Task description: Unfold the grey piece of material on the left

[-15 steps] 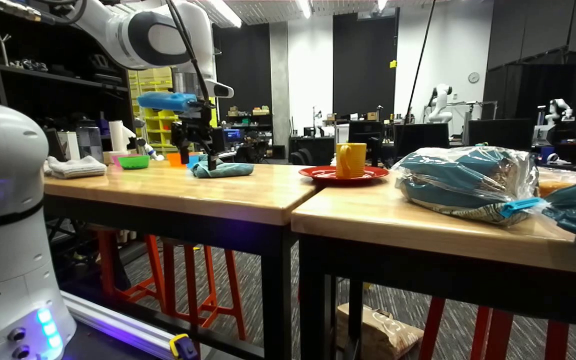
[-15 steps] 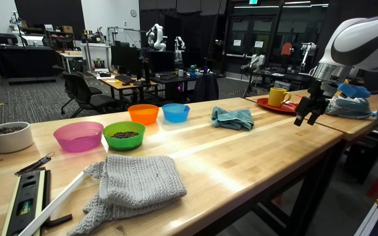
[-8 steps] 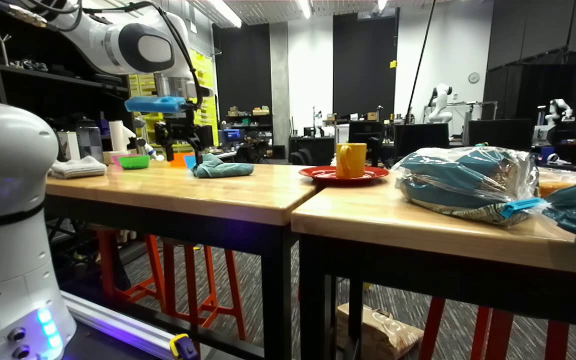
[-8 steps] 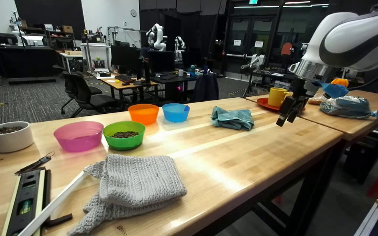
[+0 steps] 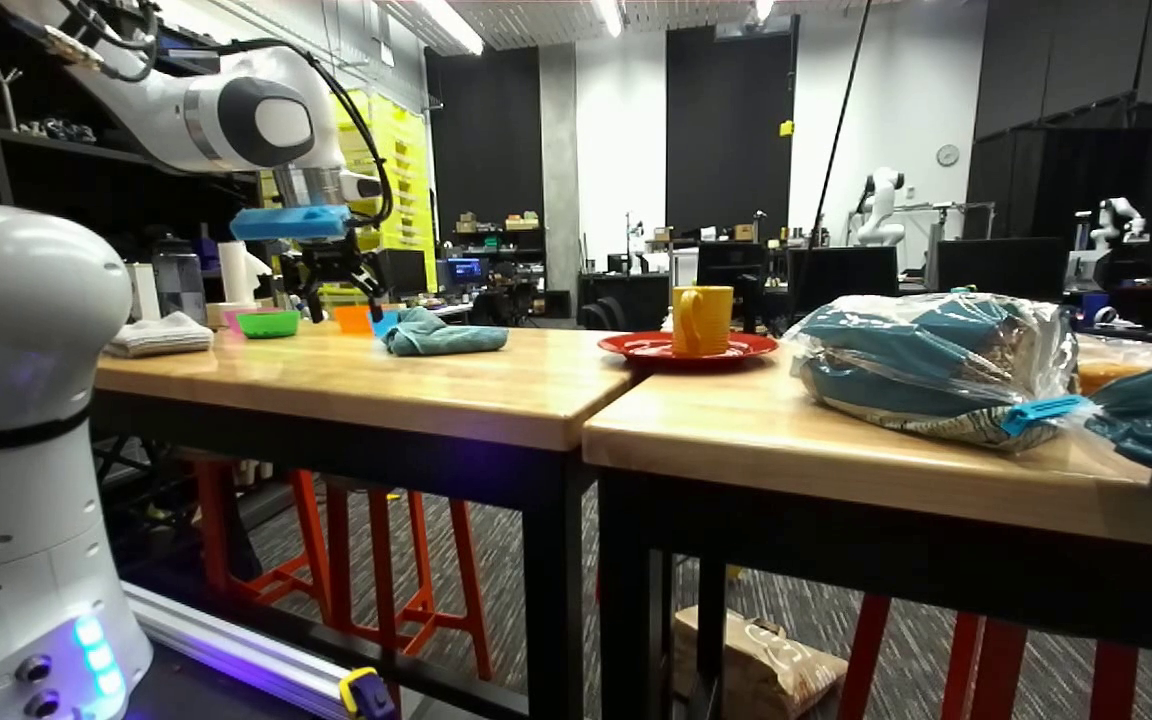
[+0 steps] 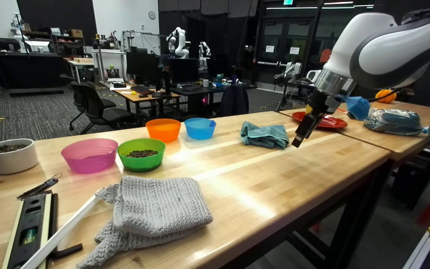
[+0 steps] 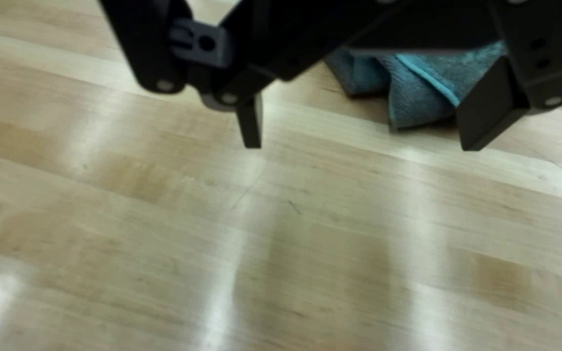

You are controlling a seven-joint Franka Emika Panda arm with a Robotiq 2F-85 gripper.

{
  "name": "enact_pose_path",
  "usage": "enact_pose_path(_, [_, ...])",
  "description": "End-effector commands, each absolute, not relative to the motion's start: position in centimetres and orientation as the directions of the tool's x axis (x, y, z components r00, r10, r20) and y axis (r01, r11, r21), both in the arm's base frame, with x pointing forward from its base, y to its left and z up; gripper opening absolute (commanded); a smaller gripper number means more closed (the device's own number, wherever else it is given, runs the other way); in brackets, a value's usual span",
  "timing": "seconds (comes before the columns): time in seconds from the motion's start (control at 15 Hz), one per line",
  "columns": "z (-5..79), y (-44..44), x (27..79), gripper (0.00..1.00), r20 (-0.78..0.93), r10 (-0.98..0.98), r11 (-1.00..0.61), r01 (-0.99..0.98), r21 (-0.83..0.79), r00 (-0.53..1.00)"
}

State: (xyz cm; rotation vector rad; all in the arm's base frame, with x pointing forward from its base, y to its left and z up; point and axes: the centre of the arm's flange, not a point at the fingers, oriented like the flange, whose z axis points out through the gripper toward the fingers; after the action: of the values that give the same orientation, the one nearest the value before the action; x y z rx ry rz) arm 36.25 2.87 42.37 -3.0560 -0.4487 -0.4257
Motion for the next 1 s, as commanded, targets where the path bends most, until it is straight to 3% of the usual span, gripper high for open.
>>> enact_pose_path(0.0, [41.1,6.4,37.3,1.00,0.296,0.365,-0.930,0.362,0.064,0.883])
enact_pose_path(0.4, [40.2,11.0,37.6,1.00,0.328,0.483,-0.874,0.472,0.119,0.812])
enact_pose_path(0.93, [43.9,14.8,36.7,1.00,0.357,0.457,-0.814,0.545,-0.201,0.815])
